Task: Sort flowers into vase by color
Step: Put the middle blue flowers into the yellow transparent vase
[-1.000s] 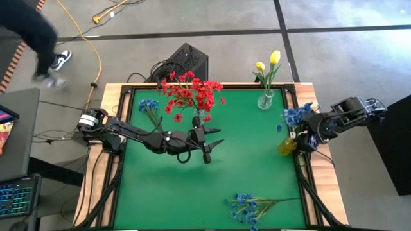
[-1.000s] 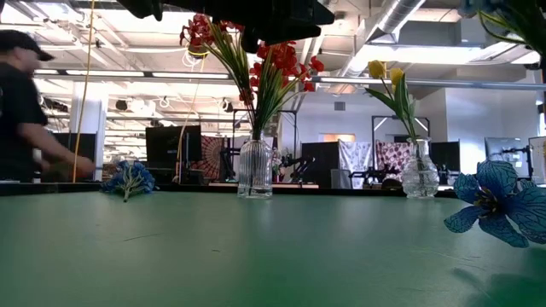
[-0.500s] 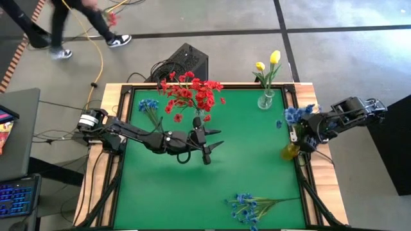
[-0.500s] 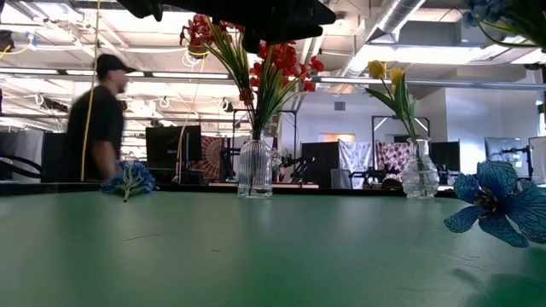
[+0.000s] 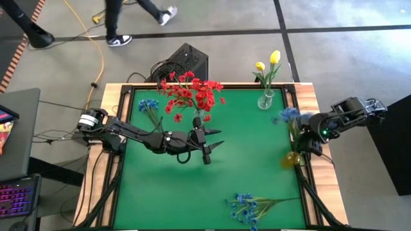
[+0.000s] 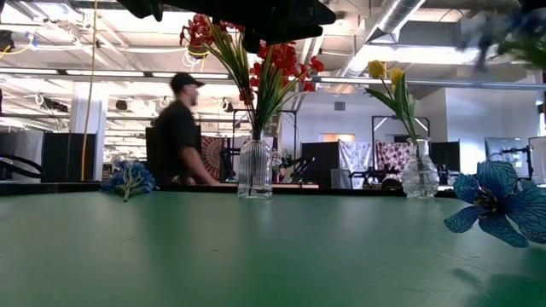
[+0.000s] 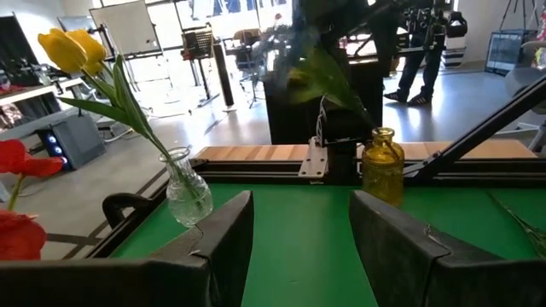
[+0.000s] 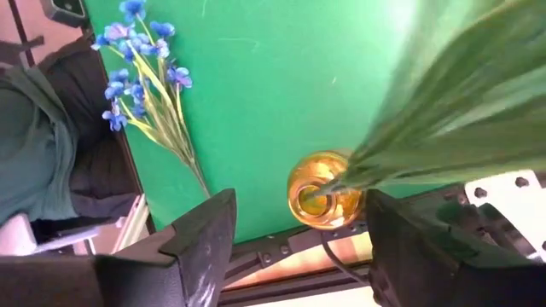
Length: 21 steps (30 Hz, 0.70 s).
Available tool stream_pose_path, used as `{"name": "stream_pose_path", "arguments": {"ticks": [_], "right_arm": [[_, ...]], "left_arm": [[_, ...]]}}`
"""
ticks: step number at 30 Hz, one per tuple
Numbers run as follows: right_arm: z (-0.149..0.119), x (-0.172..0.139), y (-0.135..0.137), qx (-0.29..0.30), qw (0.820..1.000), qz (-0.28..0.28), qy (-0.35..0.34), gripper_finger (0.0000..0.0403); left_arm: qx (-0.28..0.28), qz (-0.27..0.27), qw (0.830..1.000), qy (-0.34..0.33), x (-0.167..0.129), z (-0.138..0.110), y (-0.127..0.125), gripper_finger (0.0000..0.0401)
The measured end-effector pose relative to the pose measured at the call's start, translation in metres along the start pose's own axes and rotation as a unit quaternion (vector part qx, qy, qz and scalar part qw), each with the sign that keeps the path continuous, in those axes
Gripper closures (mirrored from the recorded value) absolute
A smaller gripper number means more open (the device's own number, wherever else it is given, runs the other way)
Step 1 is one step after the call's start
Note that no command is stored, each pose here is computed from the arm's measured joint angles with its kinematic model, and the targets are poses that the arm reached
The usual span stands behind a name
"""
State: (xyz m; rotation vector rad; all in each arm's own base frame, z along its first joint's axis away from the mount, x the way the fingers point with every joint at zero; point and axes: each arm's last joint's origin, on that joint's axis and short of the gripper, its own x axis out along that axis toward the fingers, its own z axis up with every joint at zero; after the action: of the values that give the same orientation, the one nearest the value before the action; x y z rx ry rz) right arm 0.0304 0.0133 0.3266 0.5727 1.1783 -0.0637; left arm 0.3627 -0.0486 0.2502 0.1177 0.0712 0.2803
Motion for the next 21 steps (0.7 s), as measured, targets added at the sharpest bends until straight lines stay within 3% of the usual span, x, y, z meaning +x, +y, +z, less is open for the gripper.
{"name": "stream_pose_path", "arguments": {"ticks": [7,15,21], "right_arm": [[0.0025,0.0024,0.0032,-0.003,1.0,0.002,0.017,0.0117],[-0.0008,0.0019,0.0068,0.1,0.99,0.055,0.083,0.0117],[-0.002,0.0015,0.008,0.124,0.984,0.072,0.107,0.0117]], "left_arm": [[0.001,0.0,1.0,0.001,-0.0001,-0.0003,-0.0002,0.0218],[0.006,-0.001,1.0,0.006,-0.0001,-0.0013,-0.0003,0.0218],[0.01,-0.001,1.0,0.007,0.0,-0.0014,-0.0002,0.0218]]}}
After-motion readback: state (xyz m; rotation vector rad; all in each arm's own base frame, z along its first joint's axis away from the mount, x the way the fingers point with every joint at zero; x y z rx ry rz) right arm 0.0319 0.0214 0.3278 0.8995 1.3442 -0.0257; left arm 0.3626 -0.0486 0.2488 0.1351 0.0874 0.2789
